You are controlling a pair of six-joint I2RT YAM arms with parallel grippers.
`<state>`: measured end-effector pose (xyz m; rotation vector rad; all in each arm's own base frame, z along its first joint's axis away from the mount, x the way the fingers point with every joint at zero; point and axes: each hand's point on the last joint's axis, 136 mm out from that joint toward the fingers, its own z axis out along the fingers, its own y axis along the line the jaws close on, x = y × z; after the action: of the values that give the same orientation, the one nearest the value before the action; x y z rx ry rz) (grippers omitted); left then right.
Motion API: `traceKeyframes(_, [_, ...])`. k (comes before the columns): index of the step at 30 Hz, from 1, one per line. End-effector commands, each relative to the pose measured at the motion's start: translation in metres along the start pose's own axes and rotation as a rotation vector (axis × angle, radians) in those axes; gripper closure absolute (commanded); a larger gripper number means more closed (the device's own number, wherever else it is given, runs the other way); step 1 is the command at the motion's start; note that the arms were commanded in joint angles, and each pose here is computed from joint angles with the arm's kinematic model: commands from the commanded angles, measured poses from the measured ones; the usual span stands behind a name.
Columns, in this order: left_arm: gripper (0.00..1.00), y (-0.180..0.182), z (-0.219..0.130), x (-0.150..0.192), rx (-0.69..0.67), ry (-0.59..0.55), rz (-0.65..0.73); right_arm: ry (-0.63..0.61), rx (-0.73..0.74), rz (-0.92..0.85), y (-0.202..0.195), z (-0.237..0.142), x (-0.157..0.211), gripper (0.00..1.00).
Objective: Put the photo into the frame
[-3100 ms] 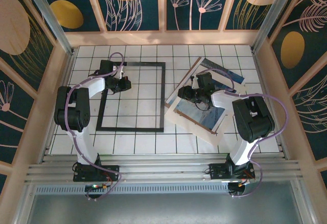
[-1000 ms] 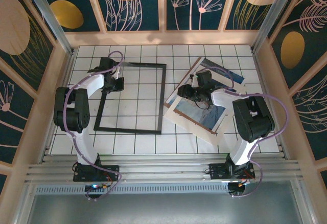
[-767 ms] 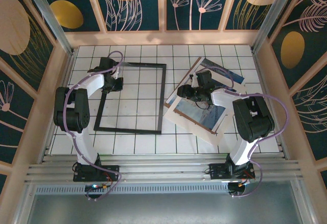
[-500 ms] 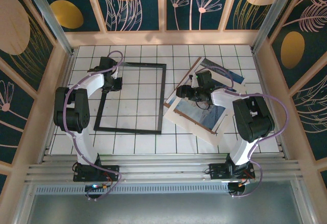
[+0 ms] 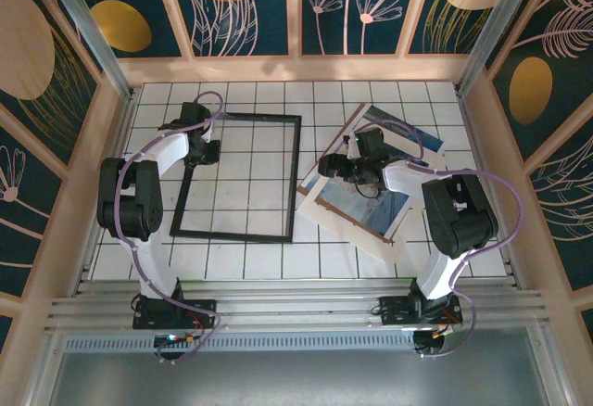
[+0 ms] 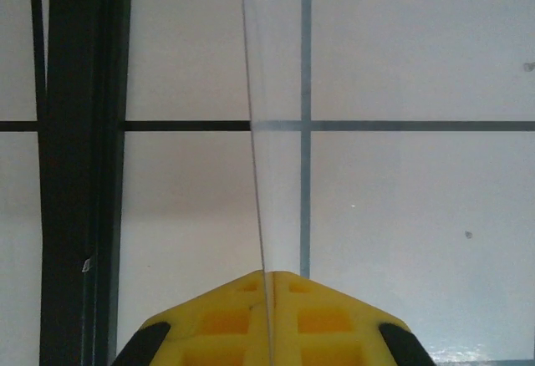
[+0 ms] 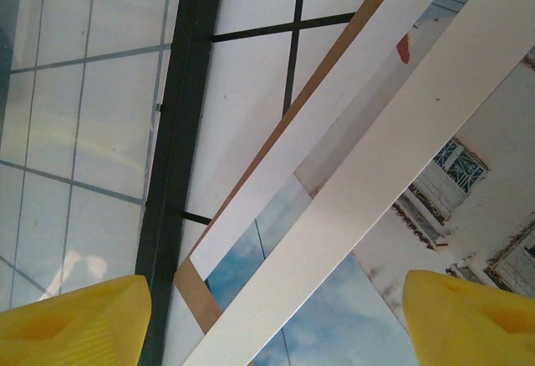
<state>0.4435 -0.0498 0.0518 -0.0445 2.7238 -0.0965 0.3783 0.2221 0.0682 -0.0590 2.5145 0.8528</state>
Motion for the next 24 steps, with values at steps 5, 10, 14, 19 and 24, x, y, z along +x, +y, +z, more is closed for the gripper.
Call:
traceKeyframes(5, [1.0,0.011,-0.008,-0.01,-0.059,-0.027,0.012,-0.024,-0.003,-0.039,0.013,-0.007,-0.01,0.2])
traceKeyframes(10, [1.0,0.011,-0.008,-0.008,-0.06,-0.023,0.011,-0.024,0.001,-0.037,0.012,-0.008,-0.008,0.2])
traceKeyframes(14, [1.0,0.009,-0.009,-0.009,-0.047,-0.024,0.01,-0.026,-0.001,-0.038,0.013,-0.008,-0.009,0.2])
traceKeyframes(19, [1.0,0.003,-0.007,-0.007,-0.016,-0.021,0.005,-0.022,0.0,-0.037,0.012,-0.007,-0.008,0.19])
traceKeyframes(24, [1.0,-0.01,-0.006,-0.004,0.064,-0.021,-0.004,-0.021,0.002,-0.033,0.012,-0.006,-0.007,0.19])
